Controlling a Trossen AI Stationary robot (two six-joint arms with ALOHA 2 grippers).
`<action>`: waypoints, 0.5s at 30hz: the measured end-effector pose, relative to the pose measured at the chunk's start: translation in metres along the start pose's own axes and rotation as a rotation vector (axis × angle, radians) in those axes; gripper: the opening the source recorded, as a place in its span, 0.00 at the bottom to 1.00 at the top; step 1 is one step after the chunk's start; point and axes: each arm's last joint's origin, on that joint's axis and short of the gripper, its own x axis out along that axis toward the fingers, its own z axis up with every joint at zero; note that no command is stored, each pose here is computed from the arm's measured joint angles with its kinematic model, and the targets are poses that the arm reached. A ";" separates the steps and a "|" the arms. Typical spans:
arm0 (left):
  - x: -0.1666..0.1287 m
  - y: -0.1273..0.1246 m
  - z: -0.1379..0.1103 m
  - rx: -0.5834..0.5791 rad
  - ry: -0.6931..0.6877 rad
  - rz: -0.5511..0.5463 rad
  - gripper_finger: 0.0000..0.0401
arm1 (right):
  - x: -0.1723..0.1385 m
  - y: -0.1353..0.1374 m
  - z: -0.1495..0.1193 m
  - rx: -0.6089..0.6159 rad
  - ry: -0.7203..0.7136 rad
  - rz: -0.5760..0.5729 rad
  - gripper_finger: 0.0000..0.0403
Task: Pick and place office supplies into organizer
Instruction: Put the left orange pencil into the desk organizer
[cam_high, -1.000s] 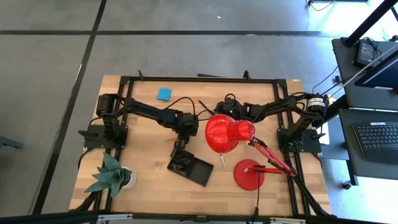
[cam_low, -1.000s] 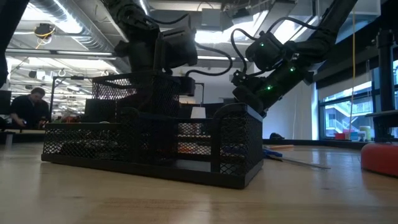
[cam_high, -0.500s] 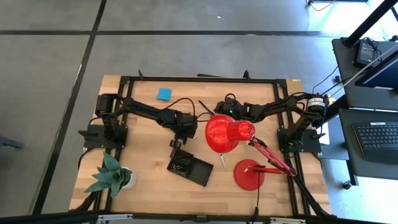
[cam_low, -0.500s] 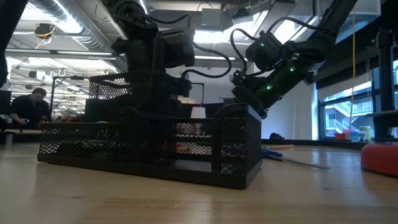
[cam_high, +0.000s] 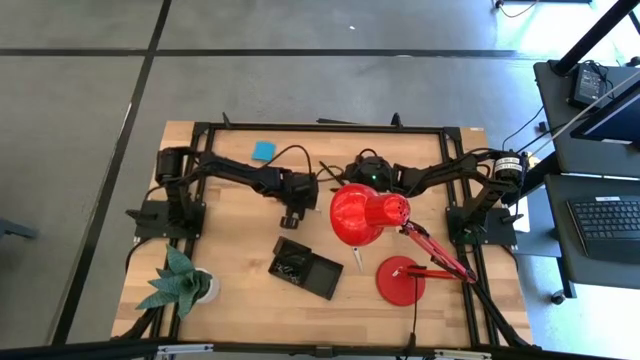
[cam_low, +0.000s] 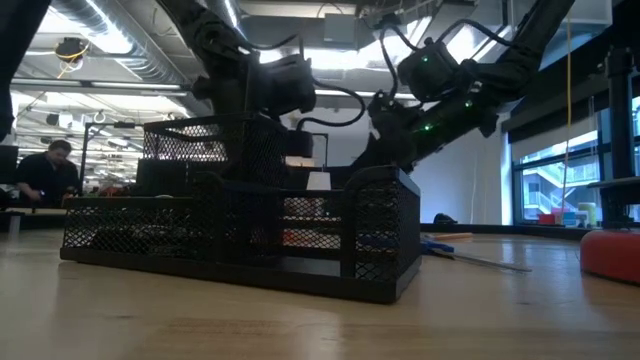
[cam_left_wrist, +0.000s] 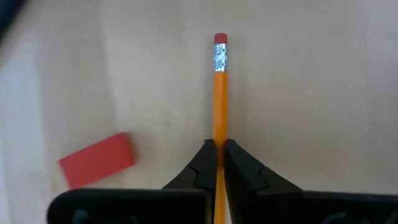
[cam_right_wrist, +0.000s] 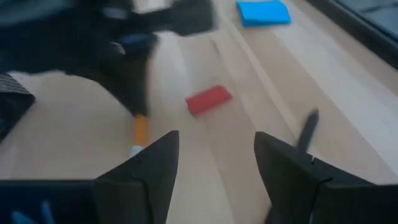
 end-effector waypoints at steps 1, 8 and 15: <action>0.000 0.002 0.000 -0.024 -0.005 0.004 0.02 | 0.001 0.000 0.000 -0.011 -0.007 0.004 0.53; 0.002 0.016 -0.004 -0.161 -0.025 0.023 0.02 | 0.012 -0.001 -0.018 -0.077 -0.104 0.000 0.53; 0.002 0.019 -0.003 -0.178 -0.045 0.016 0.02 | 0.014 0.000 -0.038 -0.088 -0.196 0.066 0.53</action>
